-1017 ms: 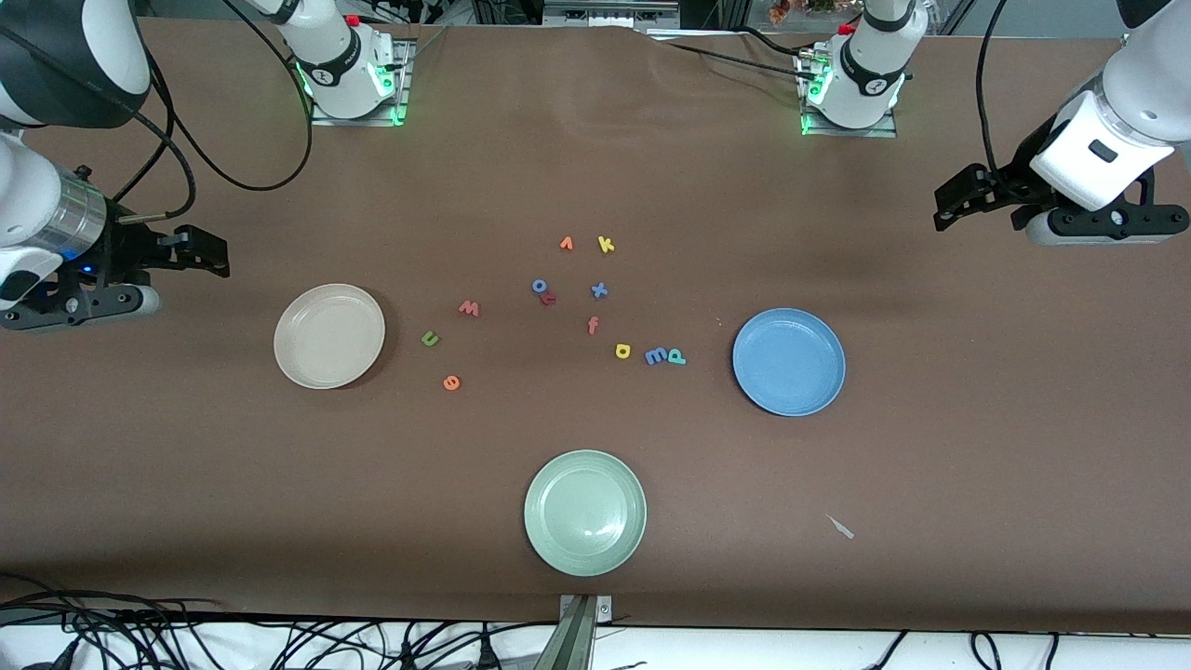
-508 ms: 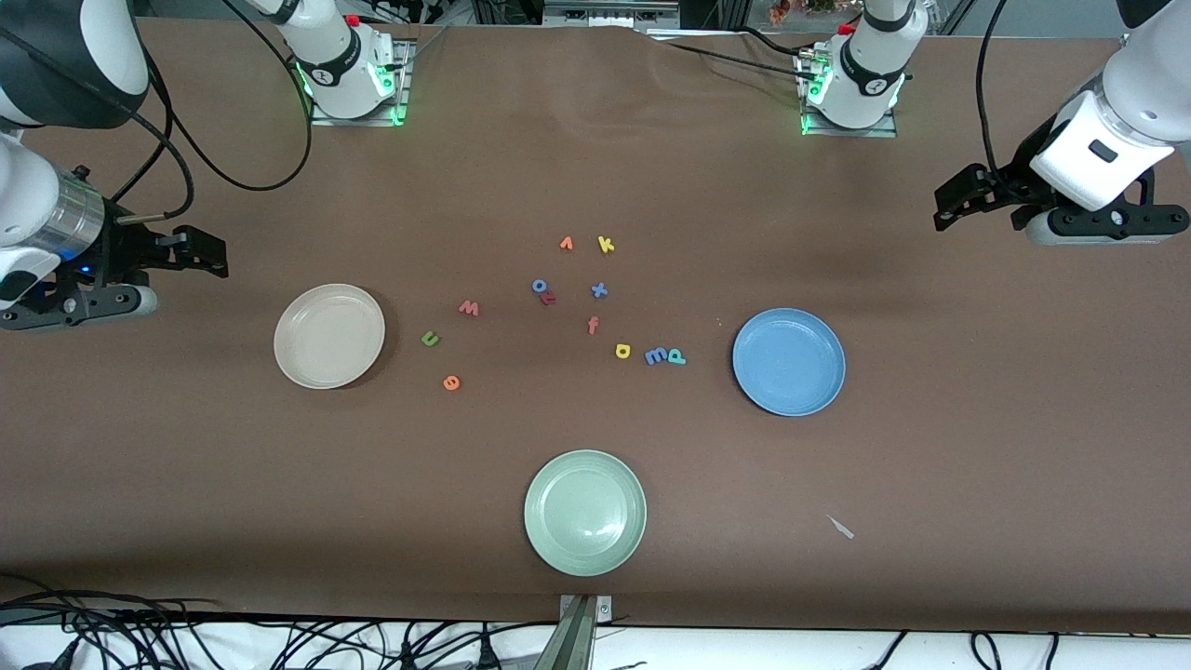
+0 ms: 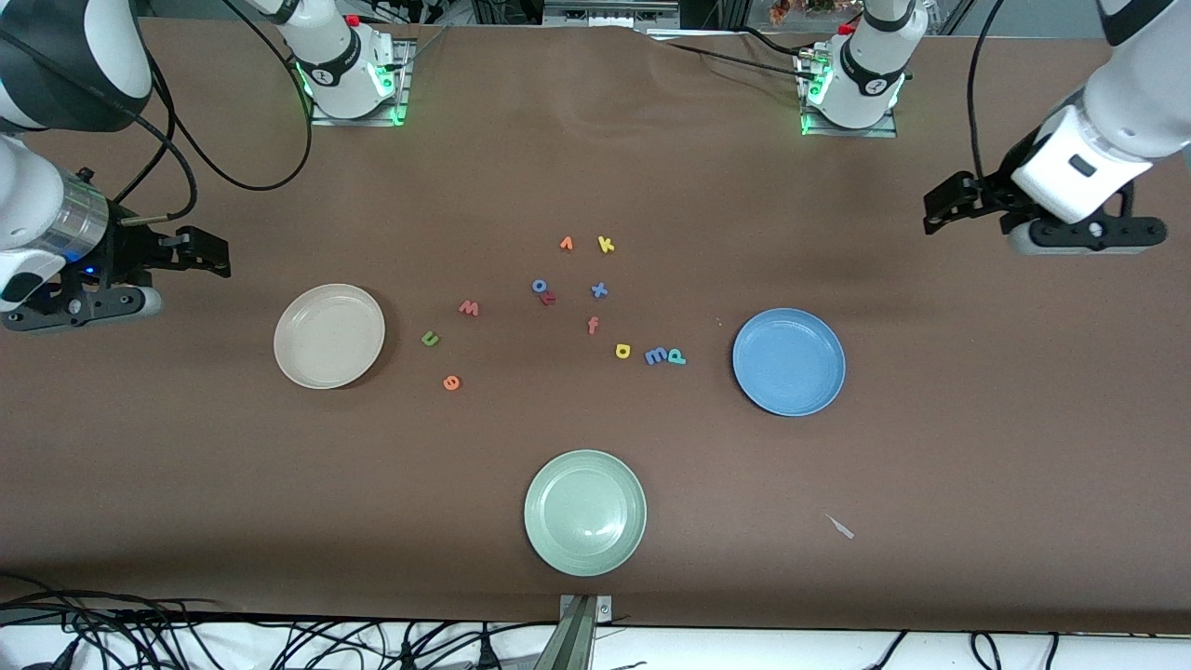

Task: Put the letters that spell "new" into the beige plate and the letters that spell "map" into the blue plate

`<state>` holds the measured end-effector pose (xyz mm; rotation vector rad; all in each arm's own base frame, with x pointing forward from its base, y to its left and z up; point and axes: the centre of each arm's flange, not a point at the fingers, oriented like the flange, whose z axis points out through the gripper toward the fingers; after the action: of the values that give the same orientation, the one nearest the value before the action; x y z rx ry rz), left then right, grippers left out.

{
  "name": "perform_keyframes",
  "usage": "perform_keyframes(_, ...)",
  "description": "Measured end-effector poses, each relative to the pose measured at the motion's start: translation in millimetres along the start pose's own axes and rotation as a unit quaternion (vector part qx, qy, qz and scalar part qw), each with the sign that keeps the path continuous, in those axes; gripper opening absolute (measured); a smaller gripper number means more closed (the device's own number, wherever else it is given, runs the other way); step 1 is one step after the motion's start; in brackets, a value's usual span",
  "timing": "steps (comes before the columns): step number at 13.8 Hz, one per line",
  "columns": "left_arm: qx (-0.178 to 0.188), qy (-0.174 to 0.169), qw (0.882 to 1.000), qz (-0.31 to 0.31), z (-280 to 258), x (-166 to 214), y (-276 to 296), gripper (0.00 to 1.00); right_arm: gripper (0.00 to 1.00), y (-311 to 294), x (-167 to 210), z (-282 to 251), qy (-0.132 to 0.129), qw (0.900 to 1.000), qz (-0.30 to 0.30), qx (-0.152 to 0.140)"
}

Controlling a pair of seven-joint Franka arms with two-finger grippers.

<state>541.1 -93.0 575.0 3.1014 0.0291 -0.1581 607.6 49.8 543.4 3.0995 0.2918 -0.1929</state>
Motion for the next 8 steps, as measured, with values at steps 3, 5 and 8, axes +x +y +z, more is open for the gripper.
perform_keyframes(3,0.006,-0.033,0.998,0.045,33.0,3.0,50.3,1.0,1.0,-13.5,6.9,18.9,0.004,1.0,-0.006,0.006)
perform_keyframes(5,0.009,-0.052,0.997,0.064,53.0,5.3,70.3,1.0,1.0,-31.6,14.1,37.8,0.013,1.0,0.006,0.016)
perform_keyframes(8,0.01,-0.086,0.989,0.118,97.2,10.8,107.8,1.0,1.0,-73.2,22.8,71.9,0.028,0.999,0.025,0.024)
